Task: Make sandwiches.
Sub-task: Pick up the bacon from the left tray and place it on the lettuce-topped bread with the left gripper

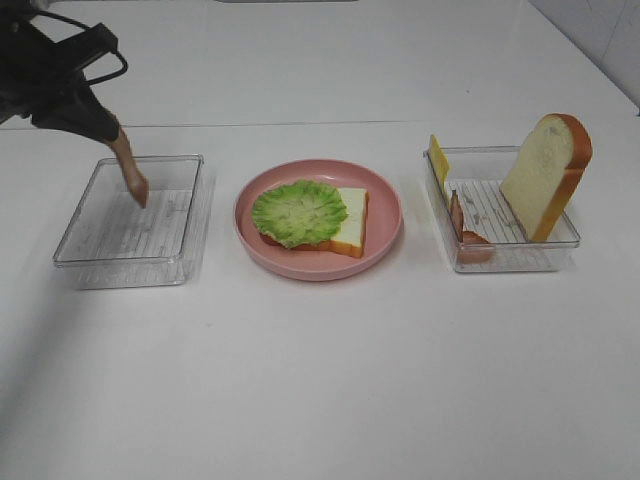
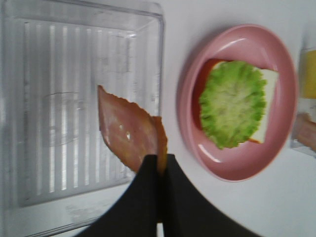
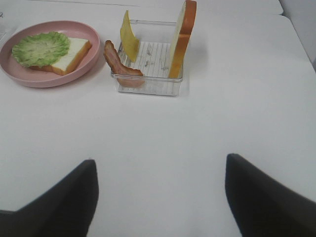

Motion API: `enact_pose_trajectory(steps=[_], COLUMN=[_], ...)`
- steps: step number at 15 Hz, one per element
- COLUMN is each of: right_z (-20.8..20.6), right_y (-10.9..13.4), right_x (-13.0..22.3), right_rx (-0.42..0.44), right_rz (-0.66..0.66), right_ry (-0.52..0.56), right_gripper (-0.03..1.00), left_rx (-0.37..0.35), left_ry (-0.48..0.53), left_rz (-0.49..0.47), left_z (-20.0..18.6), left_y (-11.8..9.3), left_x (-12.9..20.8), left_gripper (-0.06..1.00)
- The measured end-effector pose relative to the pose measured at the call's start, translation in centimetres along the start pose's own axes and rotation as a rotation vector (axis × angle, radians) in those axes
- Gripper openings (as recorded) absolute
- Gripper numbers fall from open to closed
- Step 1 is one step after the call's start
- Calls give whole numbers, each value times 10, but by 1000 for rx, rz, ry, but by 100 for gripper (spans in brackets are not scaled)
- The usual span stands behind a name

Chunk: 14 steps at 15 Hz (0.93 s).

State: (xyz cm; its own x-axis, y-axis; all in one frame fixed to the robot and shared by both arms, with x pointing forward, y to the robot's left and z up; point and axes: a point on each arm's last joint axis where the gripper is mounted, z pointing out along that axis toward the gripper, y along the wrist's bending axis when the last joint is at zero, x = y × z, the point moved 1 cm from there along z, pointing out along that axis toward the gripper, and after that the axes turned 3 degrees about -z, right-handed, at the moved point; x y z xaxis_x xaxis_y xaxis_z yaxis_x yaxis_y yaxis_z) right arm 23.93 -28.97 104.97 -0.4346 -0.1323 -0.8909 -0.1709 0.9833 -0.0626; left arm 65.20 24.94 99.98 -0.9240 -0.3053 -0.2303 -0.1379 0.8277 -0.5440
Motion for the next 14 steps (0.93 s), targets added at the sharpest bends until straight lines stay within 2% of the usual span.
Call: enact_pose_trajectory(steps=[3, 6, 9, 11, 14], right_z=[0, 0, 0, 0, 0], right_y=[0, 0, 0, 0, 0], right_x=[0, 0, 0, 0, 0], right_rx=[0, 0, 0, 0, 0], right_rz=[0, 0, 0, 0, 0], right_ry=[0, 0, 0, 0, 0], right_gripper=[68, 68, 68, 68, 68], left_rx=[170, 303, 390, 480, 514], left_ry=[-22, -28, -14, 31, 63], left_rz=[18, 98, 96, 101, 121], left_z=[1, 15, 39, 76, 101], left_y=[-22, -58, -82, -106, -124], left_x=[0, 11, 21, 32, 38], left_gripper=[0, 0, 0, 0, 0])
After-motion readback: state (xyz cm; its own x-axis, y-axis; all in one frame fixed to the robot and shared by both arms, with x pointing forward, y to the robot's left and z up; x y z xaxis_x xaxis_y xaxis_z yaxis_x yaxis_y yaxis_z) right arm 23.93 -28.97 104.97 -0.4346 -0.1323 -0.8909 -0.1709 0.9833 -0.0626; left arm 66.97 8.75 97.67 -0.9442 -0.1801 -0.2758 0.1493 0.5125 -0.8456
